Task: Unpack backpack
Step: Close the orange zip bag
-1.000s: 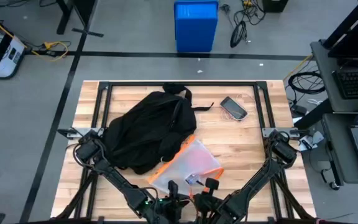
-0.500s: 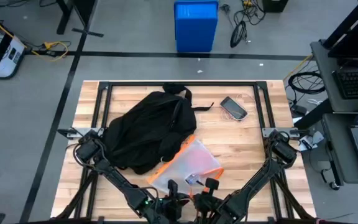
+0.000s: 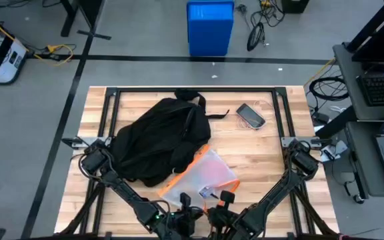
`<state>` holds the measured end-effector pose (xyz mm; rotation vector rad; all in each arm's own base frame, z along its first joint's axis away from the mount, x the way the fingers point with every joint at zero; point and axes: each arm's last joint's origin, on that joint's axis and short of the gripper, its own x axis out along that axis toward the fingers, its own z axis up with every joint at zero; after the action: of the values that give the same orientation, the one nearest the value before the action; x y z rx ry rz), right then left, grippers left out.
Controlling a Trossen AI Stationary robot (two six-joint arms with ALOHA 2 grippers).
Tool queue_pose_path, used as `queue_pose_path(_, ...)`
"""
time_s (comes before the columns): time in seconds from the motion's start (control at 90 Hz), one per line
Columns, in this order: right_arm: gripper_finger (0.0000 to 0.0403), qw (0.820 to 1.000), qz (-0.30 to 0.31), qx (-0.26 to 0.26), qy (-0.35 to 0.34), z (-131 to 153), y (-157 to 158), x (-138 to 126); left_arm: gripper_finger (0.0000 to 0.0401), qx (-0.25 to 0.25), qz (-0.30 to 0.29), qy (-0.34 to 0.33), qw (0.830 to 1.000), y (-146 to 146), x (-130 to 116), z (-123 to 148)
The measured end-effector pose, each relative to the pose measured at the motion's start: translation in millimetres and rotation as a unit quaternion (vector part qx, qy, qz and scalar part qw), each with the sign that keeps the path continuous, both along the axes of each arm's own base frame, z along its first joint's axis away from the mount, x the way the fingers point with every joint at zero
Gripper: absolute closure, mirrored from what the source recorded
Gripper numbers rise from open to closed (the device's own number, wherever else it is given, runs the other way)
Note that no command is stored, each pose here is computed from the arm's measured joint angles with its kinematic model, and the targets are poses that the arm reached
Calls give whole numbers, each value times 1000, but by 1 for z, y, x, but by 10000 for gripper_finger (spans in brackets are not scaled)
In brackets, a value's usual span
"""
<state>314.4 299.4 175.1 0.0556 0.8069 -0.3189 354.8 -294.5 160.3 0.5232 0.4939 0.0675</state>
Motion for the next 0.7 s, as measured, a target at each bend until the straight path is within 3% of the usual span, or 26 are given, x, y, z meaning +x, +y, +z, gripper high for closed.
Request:
queue_pose_path(0.256, 386, 999, 28, 2, 16, 4, 4, -3, 399, 6, 6, 0, 1000, 0, -1, -1)
queue_pose_path(0.7, 242, 1000, -16, 15, -15, 5, 0, 1, 401, 10, 10, 1, 1000, 1, -1, -1)
